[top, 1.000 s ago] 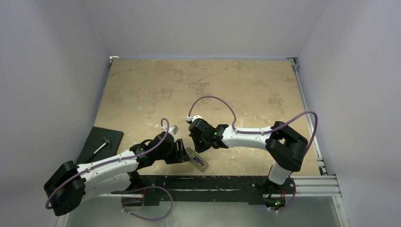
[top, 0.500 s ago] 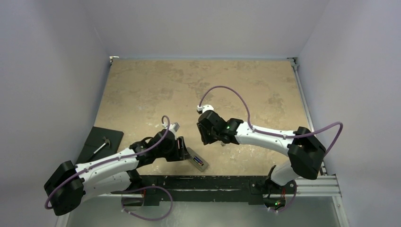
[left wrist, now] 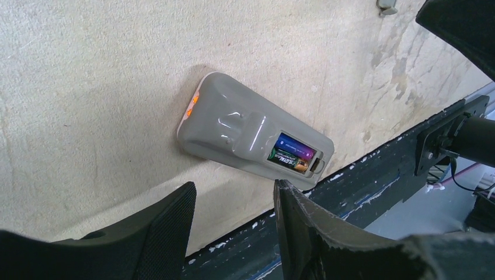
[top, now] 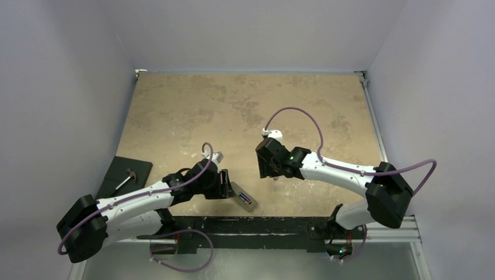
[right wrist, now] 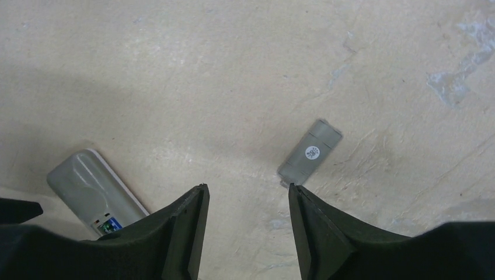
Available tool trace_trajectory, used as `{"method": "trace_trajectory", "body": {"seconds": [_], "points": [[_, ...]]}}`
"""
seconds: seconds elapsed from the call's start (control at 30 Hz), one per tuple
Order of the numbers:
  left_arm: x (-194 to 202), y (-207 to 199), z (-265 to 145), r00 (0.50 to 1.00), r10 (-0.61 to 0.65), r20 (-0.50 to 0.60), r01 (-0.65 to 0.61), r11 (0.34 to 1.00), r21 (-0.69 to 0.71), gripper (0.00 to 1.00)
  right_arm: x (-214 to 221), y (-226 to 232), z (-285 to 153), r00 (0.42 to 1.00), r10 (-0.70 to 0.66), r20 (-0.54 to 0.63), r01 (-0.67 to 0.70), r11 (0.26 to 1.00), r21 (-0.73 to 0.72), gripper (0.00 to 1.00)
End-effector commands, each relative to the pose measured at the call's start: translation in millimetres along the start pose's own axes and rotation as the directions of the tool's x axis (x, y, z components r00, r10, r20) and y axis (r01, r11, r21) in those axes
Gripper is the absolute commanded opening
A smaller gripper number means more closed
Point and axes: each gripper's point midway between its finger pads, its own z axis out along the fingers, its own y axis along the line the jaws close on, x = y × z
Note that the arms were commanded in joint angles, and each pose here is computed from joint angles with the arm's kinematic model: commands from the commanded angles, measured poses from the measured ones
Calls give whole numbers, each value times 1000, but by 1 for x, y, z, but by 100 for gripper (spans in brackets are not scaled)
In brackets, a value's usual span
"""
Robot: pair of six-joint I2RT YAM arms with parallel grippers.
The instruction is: Load the batteries into the remote control
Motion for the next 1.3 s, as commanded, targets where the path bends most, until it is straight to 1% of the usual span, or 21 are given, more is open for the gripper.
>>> {"method": "trace_trajectory", "body": {"seconds": [0.0,0.1,0.23,0.47,0.6,0.93,1.27], "points": [[-13,-17,-2,998,46,36,-47,998,45,52,6,-18,-1,985,170,22,-172,979,106,60],[-13,-17,0,998,51,35,-52,998,46,52,7,-29,-2,965,257,56,-263,951,164,60],[-12,-18,1,998,59,32,-61,997,55,52,10,-31,-4,923,375,87,-385,908,164,56],[-11,-17,3,997,74,28,-75,996,57,52,22,-39,1,876,472,101,-482,853,199,49],[-11,-16,3,997,75,27,-76,995,57,52,28,-37,8,873,480,88,-488,849,202,48],[-9,-15,4,997,77,25,-78,995,59,51,35,-41,20,887,458,67,-458,847,269,43],[-9,-15,4,996,80,27,-81,995,61,52,31,-38,25,895,441,66,-441,853,279,40]]}}
